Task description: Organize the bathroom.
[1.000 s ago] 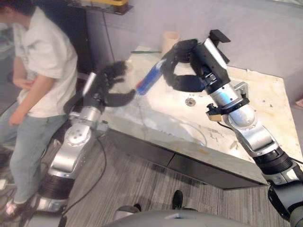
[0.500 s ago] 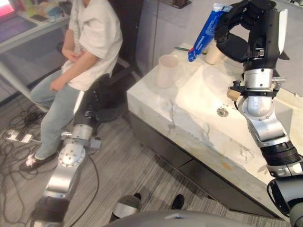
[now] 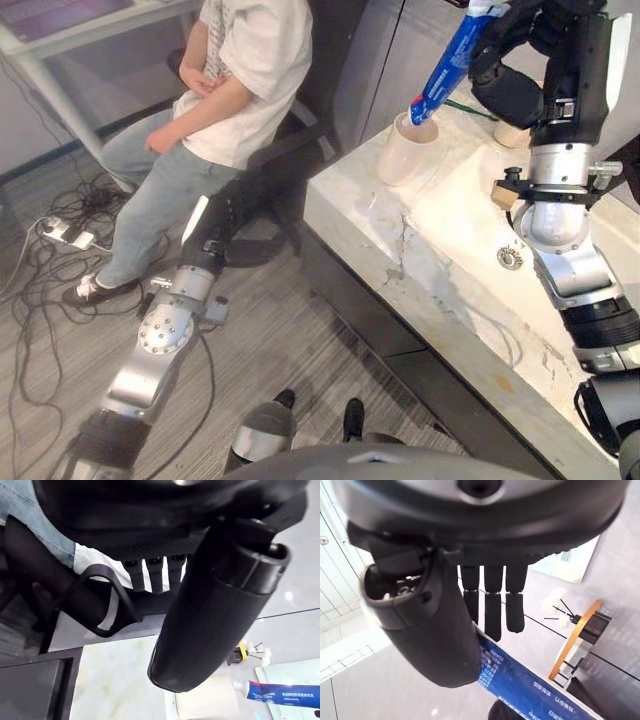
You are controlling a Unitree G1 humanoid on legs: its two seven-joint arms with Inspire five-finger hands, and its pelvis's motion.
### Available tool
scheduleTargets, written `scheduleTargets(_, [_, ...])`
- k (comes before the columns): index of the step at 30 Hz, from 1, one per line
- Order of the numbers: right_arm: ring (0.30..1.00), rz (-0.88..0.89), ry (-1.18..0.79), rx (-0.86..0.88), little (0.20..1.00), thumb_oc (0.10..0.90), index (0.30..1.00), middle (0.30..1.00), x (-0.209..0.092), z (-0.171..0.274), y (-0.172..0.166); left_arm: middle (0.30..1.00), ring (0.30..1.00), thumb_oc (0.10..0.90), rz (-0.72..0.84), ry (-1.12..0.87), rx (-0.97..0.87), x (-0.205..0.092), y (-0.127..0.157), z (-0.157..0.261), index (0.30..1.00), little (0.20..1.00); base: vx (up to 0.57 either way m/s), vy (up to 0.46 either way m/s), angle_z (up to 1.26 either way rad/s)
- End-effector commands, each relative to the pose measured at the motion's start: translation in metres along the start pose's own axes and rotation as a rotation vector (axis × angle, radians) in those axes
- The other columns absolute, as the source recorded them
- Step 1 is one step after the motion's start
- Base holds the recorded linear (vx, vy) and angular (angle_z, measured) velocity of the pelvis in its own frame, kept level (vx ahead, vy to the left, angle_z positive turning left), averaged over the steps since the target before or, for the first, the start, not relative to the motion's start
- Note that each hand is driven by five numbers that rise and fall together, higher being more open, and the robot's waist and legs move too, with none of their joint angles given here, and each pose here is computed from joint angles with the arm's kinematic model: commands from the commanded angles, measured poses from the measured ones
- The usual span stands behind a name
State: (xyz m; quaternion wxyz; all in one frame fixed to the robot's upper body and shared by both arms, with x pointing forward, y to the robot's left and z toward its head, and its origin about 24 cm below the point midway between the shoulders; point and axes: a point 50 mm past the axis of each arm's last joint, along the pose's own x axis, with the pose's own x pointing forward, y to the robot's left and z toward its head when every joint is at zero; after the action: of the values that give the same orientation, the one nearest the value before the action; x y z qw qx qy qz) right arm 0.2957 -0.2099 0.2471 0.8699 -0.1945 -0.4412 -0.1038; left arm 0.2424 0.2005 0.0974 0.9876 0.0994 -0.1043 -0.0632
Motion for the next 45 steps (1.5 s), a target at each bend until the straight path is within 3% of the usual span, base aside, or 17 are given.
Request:
scheduleTargets(1, [0.3,-0.135,-0.286,0.022,0.3,0.4,0.3,0.3,0.039,0.05,-0.02,0.9,0.9,0.8,-0.031,-0.256,-0.029,0.004,-0.003,0.044,0.9,0.9,0.1,-0.045,0.01])
scheduleTargets(12, [0.3,-0.109,-0.259,-0.035,0.3,0.4,0.3,0.3,0.038,0.042,-0.021,0.9,0.9,0.8,-0.015,-0.236,-0.032,0.003,-0.004,0.04,0.9,0.9,0.06,-0.007,0.02])
scheduleTargets(37, [0.312,-0.041,-0.051,-0.07,0.312,0.408,0.312,0.312,0.001,0.005,-0.016,0.9,0.9,0.8,-0.049,-0.254,-0.017,-0.007,0.002,0.046,0.9,0.9,0.09,-0.028,0.04])
scheduleTargets(38, [0.516,-0.039,-0.045,-0.07,0.516,0.544,0.516,0.516,0.001,0.004,-0.015,0.9,0.9,0.8,-0.05,-0.254,-0.016,-0.007,0.001,0.046,0.9,0.9,0.02,-0.021,0.06])
scheduleTargets(39, [0.9,-0.038,-0.034,-0.07,0.9,0.8,0.9,0.9,0.0,0.002,-0.015,0.9,0.9,0.8,-0.052,-0.252,-0.017,-0.007,0.001,0.045,0.9,0.9,0.01,-0.012,0.07])
scheduleTargets(45, [0.9,-0.028,0.084,-0.09,0.9,0.8,0.9,0.9,-0.009,-0.012,-0.017,0.9,0.9,0.8,-0.052,-0.241,-0.022,-0.007,0.001,0.043,0.9,0.9,0.0,0.009,0.07])
